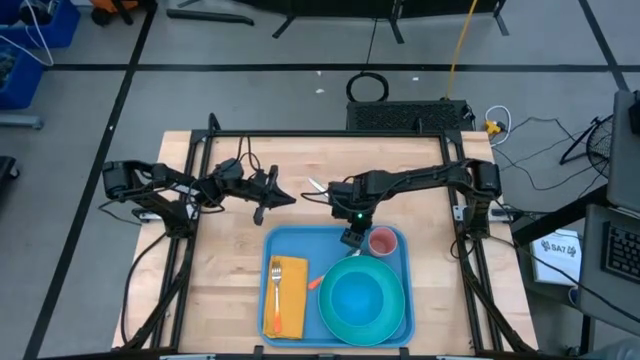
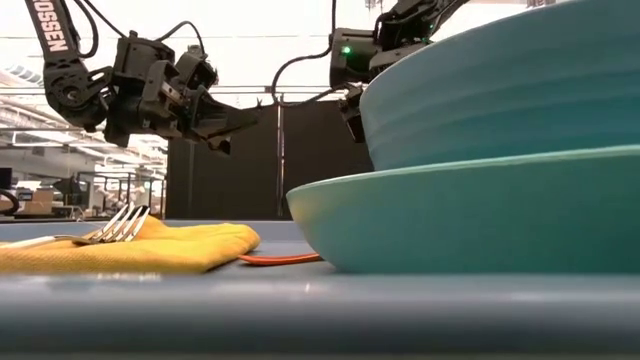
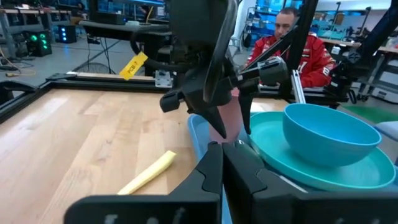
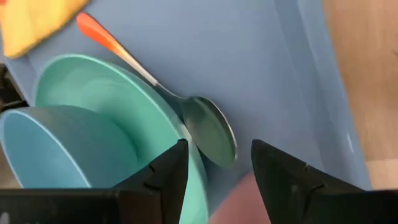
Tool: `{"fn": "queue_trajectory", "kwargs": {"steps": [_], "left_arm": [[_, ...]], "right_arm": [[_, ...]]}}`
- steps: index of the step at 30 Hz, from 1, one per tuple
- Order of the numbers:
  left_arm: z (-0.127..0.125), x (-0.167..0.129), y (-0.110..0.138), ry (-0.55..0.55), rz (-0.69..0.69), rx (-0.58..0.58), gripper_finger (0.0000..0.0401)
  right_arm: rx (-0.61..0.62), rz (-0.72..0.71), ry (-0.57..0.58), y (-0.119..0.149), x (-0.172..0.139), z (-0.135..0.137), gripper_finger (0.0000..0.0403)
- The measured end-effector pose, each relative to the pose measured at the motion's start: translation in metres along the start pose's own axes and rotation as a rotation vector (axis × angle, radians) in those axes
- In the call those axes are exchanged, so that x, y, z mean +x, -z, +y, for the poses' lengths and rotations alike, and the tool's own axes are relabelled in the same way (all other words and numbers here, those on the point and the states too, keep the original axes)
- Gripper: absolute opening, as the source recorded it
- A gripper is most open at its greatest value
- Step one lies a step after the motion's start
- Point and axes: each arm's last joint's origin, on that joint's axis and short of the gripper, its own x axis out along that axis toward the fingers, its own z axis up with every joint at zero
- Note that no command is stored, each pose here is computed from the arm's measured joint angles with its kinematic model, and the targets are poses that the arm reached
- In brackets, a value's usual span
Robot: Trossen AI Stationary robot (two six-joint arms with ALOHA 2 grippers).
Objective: Set up tray
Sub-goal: Put the orange spoon on top of the yellow table napkin
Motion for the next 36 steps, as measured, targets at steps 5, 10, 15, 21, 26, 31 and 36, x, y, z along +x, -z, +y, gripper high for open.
{"fn": "queue_trajectory", "kwargs": {"steps": [5, 10, 15, 21, 26, 31, 36], "left_arm": [[0.0, 0.0, 0.0, -0.001, 0.002, -0.001, 0.0013], [0.0, 0.0, 0.001, -0.001, 0.006, -0.004, 0.0004], [0.0, 0.0, 0.001, -0.002, 0.006, -0.004, 0.0013], [0.0, 0.0, 0.001, 0.004, 0.006, -0.002, 0.0007], [0.0, 0.0, 0.001, 0.004, 0.006, -0.005, 0.0014], [0.0, 0.0, 0.001, 0.004, 0.006, -0.002, 0.0004], [0.0, 0.0, 0.001, 0.002, 0.006, -0.002, 0.0015]], "right_arm": [[-0.009, 0.031, -0.029, -0.003, 0.009, -0.003, 0.0169], [-0.01, 0.051, -0.062, -0.004, 0.013, -0.003, 0.0169], [-0.01, 0.052, -0.063, -0.004, 0.012, -0.003, 0.0169], [-0.016, 0.048, -0.065, -0.004, 0.013, -0.003, 0.0169], [0.01, 0.069, -0.057, 0.003, 0.023, -0.012, 0.0169], [0.006, 0.064, -0.059, 0.003, 0.025, -0.013, 0.0169], [0.007, 0.075, -0.08, 0.004, 0.025, -0.013, 0.0169]]}}
